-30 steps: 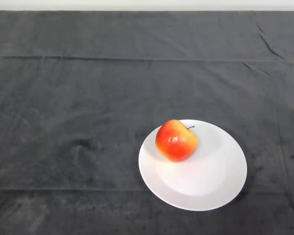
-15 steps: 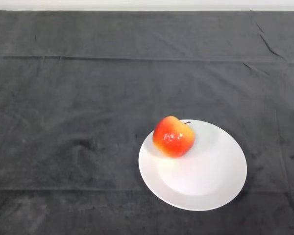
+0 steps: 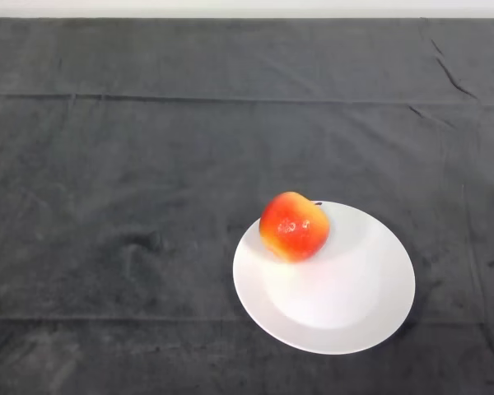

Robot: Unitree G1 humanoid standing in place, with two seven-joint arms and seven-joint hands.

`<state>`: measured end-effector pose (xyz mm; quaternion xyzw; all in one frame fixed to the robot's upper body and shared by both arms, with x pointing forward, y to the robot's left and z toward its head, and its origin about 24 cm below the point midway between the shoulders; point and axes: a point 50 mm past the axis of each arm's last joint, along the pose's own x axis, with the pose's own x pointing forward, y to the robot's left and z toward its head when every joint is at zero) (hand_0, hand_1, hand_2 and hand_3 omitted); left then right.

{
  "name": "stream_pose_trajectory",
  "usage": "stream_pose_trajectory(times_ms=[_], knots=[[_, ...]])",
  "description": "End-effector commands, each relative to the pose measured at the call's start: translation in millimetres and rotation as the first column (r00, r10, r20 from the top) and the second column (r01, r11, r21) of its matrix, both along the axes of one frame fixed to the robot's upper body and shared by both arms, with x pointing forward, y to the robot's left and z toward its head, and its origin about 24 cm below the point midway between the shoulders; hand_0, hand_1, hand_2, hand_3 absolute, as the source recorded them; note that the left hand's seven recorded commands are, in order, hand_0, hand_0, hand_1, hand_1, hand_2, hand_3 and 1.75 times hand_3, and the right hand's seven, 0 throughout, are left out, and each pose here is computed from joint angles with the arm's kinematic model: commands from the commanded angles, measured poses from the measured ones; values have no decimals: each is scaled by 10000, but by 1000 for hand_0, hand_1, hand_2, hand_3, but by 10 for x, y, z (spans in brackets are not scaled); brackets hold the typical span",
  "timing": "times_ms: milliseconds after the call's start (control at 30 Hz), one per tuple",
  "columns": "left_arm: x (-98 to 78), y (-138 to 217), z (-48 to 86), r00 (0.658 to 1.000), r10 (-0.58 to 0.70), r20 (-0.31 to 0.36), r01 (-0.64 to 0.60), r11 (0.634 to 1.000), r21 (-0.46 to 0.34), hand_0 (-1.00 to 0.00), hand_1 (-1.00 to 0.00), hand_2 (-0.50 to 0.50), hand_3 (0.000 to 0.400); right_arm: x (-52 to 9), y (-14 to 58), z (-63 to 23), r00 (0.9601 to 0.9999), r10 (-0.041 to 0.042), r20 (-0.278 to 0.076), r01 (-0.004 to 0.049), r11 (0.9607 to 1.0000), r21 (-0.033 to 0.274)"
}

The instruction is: Move the apple to the plate

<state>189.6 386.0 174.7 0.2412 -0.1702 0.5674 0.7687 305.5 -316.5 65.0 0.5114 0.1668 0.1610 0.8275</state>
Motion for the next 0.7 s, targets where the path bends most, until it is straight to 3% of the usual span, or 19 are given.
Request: stream_pose_trajectory(times_ms=[33,700], knots=[[-53,44,65,9985,366,397,-369,9993,71,0,0,0,0,16,-112,158,9992,-250,317,254,9996,-128],[-63,58,62,9987,352,363,-354,9994,52,0,0,0,0,16,-112,158,9992,-250,317,255,9996,-129]])
